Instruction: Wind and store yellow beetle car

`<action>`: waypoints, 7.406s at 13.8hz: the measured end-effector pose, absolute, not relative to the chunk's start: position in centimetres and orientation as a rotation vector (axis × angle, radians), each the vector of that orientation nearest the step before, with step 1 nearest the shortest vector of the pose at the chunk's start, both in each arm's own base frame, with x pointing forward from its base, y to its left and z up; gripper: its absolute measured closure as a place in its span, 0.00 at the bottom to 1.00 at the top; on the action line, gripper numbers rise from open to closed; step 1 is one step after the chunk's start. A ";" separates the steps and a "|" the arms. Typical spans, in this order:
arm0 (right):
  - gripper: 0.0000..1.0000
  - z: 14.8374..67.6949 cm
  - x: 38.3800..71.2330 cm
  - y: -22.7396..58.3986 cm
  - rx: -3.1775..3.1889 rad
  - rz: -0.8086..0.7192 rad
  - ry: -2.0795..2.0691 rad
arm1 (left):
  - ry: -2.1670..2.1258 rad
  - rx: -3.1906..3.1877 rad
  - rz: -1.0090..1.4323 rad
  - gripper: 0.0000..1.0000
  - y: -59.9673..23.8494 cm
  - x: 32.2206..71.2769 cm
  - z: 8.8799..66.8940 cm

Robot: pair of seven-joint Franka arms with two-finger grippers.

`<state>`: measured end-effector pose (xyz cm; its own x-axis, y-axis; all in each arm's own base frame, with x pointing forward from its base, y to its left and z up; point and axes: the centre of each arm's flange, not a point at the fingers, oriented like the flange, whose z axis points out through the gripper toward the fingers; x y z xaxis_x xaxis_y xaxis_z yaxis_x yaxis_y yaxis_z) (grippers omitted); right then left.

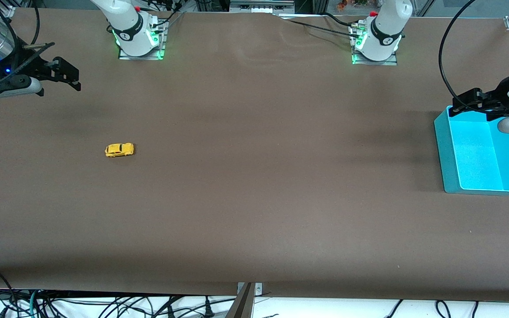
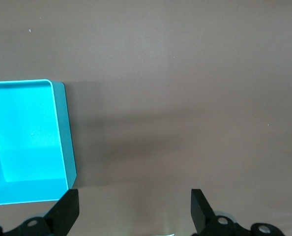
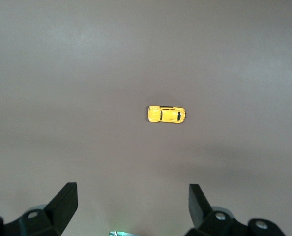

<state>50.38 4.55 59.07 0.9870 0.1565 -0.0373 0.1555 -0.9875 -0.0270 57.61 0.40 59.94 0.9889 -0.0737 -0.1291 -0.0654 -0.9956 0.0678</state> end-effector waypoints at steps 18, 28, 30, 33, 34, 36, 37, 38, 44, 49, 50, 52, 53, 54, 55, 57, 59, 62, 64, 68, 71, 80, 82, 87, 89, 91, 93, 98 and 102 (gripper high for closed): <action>0.00 59.3 49.8 4.8 -3.108 0.097 -0.242 | -0.108 3.070 -0.202 0.00 0.4 57.6 60.0; 0.00 59.3 49.8 4.8 -3.108 0.097 -0.244 | -0.108 3.070 -0.202 0.00 0.4 57.6 60.0; 0.00 59.3 49.8 4.8 -3.108 0.097 -0.244 | -0.108 3.070 -0.202 0.00 0.4 57.6 60.0; 0.00 59.3 49.8 4.8 -3.108 0.097 -0.244 | -0.108 3.070 -0.202 0.00 0.4 57.6 60.0; 0.00 59.3 49.8 4.8 -3.108 0.097 -0.244 | -0.108 3.070 -0.202 0.00 0.4 57.6 60.0; 0.00 59.3 49.8 4.8 -3.108 0.097 -0.244 | -0.108 3.070 -0.202 0.00 0.4 57.6 60.0; 0.00 59.3 49.8 4.8 -3.108 0.097 -0.244 | -0.108 3.070 -0.202 0.00 0.4 57.6 60.0; 0.00 59.3 49.8 4.8 -3.108 0.097 -0.244 | -0.108 3.070 -0.202 0.00 0.4 57.6 60.0; 0.00 59.3 49.8 4.8 -3.108 0.097 -0.244 | -0.108 3.070 -0.202 0.00 0.4 57.6 60.0; 0.00 59.3 49.8 4.8 -3.108 0.097 -0.244 | -0.104 3.070 -0.202 0.00 0.5 57.6 60.0; 0.00 59.3 49.8 4.8 -3.108 0.097 -0.244 | -0.103 3.070 -0.202 0.00 0.6 57.6 60.0; 0.00 59.3 49.8 4.8 -3.108 0.097 -0.244 | -0.103 3.070 -0.202 0.00 0.6 57.6 60.0; 0.00 59.2 49.8 4.8 -3.108 0.099 -0.244 | -0.103 3.070 -0.202 0.00 0.6 57.6 60.0; 0.00 58.9 49.8 4.8 -3.107 0.109 -0.246 | -0.103 3.070 -0.202 0.00 0.6 57.6 60.0; 0.00 58.2 49.9 4.8 -3.104 0.124 -0.265 | -0.103 3.070 -0.202 0.00 0.6 57.6 59.9; 0.00 56.0 50.4 4.9 -3.080 0.148 -0.420 | -0.104 3.070 -0.204 0.00 0.5 57.6 59.9; 0.00 53.0 51.4 4.9 -3.024 0.174 -0.655 | -0.109 3.069 -0.208 0.00 0.3 57.7 59.7; 0.00 48.2 53.0 4.8 -2.924 0.163 -0.987 | -0.110 3.069 -0.211 0.00 0.3 57.8 59.6; 0.00 44.4 53.6 4.5 -2.824 0.140 -1.262 | -0.110 3.069 -0.210 0.00 0.3 57.8 59.6; 0.00 35.8 53.7 3.4 -2.607 0.042 -1.693 | -0.110 3.069 -0.210 0.00 0.3 57.8 59.6; 0.00 30.1 53.1 1.9 -2.464 0.034 -1.886 | -0.113 3.069 -0.209 0.00 0.2 57.8 59.6; 0.00 20.6 51.4 -0.5 -2.258 -0.051 -2.175 | -0.118 3.069 -0.209 0.00 0.0 57.8 59.6; 0.00 20.0 51.4 -0.7 -2.252 -0.054 -2.182 | -0.119 3.069 -0.209 0.00 0.0 57.8 59.6; 0.32 18.8 50.9 -0.7 -2.256 -0.066 -2.186 | -0.119 3.069 -0.209 0.00 0.0 57.8 59.6; 0.51 18.8 50.8 -0.7 -2.256 -0.066 -2.187 | -0.119 3.069 -0.209 0.00 0.0 57.8 59.6; 0.54 18.8 50.9 -0.6 -2.255 -0.067 -2.188 | -0.119 3.069 -0.209 0.00 0.0 57.8 59.6; 0.54 18.9 50.9 -0.2 -2.244 -0.071 -2.197 | -0.119 3.069 -0.209 0.00 0.0 57.8 59.6; 0.54 20.8 51.3 7.3 -2.151 -0.157 -2.269 | -0.119 3.069 -0.209 0.00 0.0 57.8 59.6; 0.54 20.7 51.0 8.7 -2.150 -0.157 -2.251 | -0.119 3.069 -0.210 0.00 0.0 57.9 59.6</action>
